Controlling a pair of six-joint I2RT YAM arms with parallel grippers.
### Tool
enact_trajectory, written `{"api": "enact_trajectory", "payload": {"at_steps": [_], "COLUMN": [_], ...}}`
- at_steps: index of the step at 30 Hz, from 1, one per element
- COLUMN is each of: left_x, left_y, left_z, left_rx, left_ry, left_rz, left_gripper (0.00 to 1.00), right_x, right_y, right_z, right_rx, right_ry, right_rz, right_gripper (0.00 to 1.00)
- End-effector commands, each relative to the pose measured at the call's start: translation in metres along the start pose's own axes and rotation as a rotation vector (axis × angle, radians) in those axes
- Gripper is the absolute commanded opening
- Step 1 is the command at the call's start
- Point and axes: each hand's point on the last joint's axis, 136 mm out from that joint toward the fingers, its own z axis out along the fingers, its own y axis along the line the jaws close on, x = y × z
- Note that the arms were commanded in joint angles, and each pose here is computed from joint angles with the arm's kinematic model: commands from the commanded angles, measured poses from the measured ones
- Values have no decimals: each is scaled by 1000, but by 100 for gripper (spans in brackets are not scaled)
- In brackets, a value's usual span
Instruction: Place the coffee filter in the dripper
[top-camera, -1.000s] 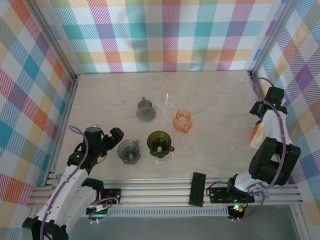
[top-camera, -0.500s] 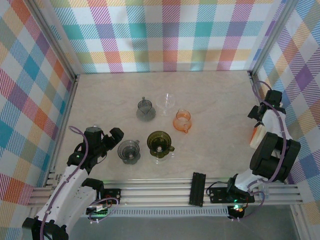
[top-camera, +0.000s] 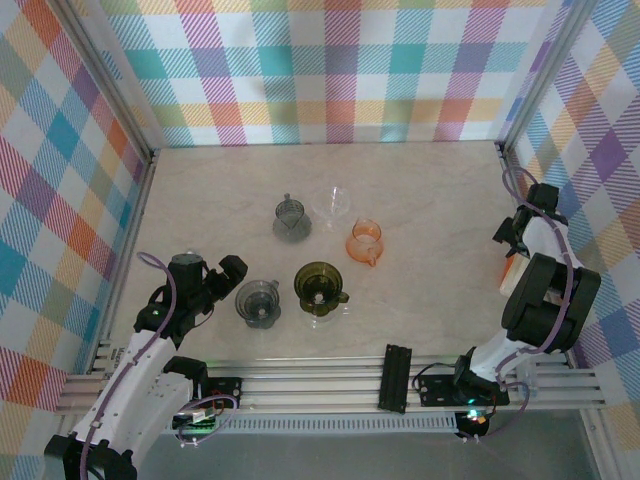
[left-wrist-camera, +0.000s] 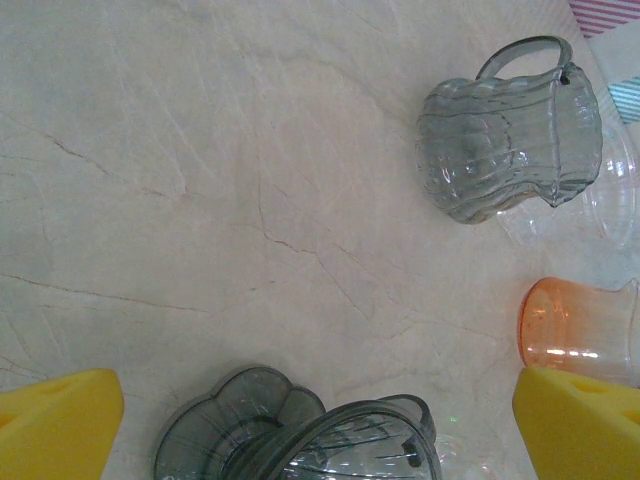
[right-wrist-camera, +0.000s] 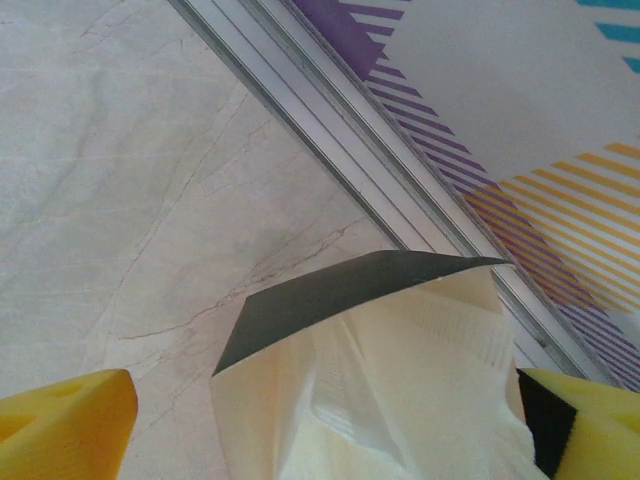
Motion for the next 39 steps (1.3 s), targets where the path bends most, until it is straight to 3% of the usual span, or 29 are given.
{"api": "enact_trajectory", "payload": {"at_steps": [1,9,24,34,39], "left_x": [-4,-4,-5,-4,-4], "left_y": [-8,-7,-7,-7,-7], "left_z": [-5,-5,-7,-7,-8], "left_rx": [17,13,12,14,18], "left_ry": [-13,-11,-18,-15,-18], "left_rz": [-2,-1,2,2,2], "left_gripper": [100,100,100,100,100], "right_x": [12,14,7,-4,-11], "right_y": [-7,-11,-11,-5,16], "right_z": [9,11,1,-15,-29], "right_rx": [37,61,50,3,-63], "right_ry": [47,61,24,-17,-56], "right_rz": [13,5,6,23,9], "right_gripper": [92,82,55,53,52]}}
